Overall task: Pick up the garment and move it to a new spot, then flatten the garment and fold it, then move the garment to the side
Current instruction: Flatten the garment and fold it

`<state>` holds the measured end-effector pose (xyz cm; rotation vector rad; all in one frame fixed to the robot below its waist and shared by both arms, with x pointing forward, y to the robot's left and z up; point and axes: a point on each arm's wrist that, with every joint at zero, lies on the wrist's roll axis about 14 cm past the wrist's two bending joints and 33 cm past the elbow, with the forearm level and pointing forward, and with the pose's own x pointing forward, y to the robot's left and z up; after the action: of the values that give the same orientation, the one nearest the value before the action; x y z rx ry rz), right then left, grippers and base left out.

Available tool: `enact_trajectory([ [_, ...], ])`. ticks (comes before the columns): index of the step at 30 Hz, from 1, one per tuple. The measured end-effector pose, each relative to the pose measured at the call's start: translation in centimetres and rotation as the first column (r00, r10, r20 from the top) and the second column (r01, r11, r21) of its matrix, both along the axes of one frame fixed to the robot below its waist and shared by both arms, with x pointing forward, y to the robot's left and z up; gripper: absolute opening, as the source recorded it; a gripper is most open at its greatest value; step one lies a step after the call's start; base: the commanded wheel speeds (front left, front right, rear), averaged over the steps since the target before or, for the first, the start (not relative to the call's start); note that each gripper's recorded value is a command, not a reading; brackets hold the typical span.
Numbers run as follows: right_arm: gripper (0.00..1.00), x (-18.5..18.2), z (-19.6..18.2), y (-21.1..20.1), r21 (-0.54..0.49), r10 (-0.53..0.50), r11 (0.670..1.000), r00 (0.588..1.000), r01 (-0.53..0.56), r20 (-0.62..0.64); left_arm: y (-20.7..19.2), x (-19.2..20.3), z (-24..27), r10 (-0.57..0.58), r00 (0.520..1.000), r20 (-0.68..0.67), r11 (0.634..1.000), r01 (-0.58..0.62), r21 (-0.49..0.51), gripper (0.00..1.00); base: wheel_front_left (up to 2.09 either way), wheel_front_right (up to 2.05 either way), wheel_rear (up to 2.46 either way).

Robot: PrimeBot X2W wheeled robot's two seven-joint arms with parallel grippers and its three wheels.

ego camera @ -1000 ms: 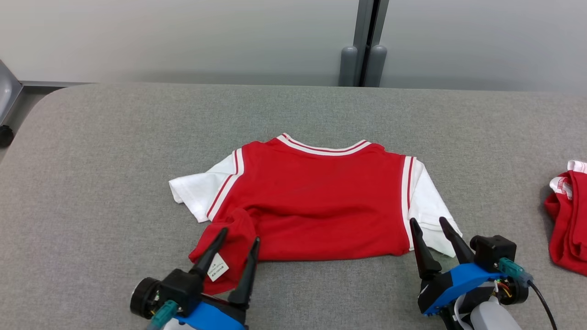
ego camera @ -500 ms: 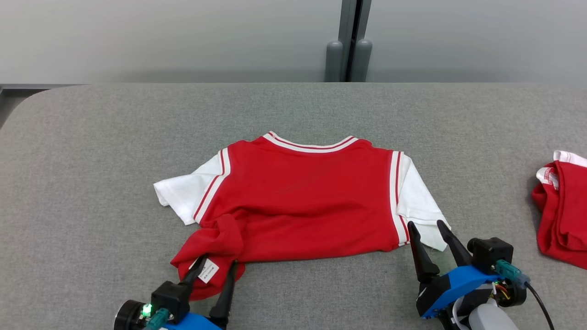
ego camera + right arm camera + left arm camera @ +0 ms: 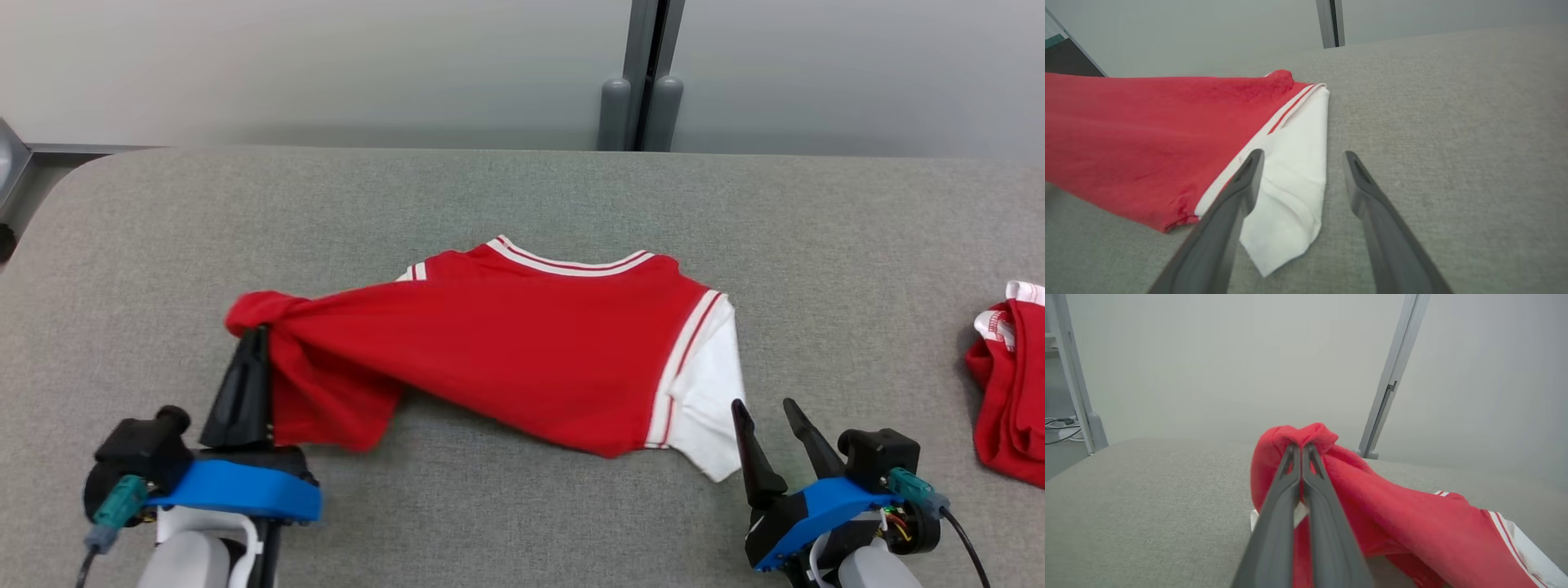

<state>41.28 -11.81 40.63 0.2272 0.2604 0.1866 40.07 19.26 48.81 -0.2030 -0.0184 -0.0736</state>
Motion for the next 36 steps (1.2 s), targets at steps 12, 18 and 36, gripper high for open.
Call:
enact_trajectory([
  [12, 1.00, -0.6, -2.2, 1.9, 0.003, 0.064, 0.998, 0.996, -0.064, -0.062, 6.9, 1.8, -2.8, 0.184, 0.978, -0.095, 0.983, -0.183, 0.015, 1.00, 0.00, 0.00, 0.00],
  [18, 1.00, -1.0, -2.5, 4.0, -0.038, 0.154, 0.987, 0.986, -0.156, -0.062, 5.9, 1.0, -3.8, 0.186, 0.975, -0.121, 0.982, -0.188, -0.004, 1.00, 0.00, 0.00, 0.00],
  [36, 0.83, 2.5, -3.9, 6.5, -0.219, 0.286, 0.928, 0.954, -0.300, -0.093, 5.5, -2.6, -5.5, 0.187, 0.965, -0.182, 0.981, -0.193, -0.013, 1.00, 0.00, 0.00, 0.00],
])
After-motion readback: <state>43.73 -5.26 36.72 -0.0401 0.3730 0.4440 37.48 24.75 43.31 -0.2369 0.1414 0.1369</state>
